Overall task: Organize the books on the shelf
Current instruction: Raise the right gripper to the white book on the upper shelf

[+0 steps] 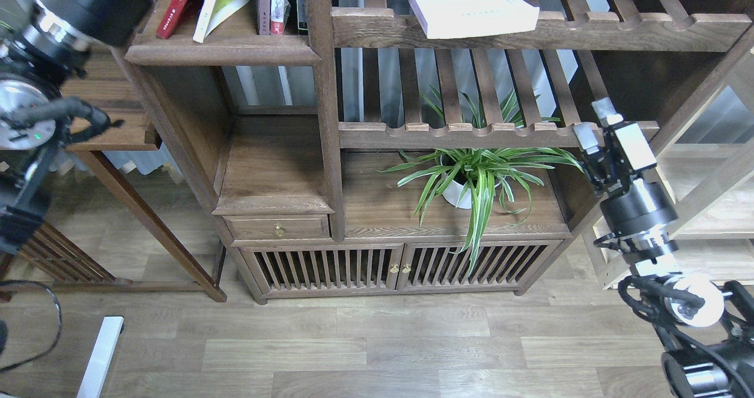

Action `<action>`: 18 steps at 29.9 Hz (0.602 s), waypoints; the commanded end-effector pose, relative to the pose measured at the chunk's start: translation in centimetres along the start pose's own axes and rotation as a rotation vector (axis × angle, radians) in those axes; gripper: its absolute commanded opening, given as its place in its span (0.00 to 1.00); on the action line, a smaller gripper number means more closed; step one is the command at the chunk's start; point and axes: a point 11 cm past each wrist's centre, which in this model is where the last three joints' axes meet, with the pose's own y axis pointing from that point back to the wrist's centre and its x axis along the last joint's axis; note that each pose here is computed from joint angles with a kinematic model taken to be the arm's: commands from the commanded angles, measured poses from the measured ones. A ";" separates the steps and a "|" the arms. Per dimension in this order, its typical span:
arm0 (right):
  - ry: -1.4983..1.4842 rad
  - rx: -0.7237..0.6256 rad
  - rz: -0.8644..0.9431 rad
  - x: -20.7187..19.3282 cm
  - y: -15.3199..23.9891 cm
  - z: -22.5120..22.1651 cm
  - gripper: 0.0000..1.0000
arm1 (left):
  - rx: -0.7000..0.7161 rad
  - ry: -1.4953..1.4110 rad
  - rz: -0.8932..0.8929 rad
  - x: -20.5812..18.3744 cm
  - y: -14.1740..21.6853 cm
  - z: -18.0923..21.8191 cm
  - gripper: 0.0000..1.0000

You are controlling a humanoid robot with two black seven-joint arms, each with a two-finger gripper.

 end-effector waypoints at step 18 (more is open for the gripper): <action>-0.097 -0.077 -0.215 -5.2 -7.7 5.4 0.87 | 0.103 0.376 0.019 -3.6 1.8 -14.5 0.99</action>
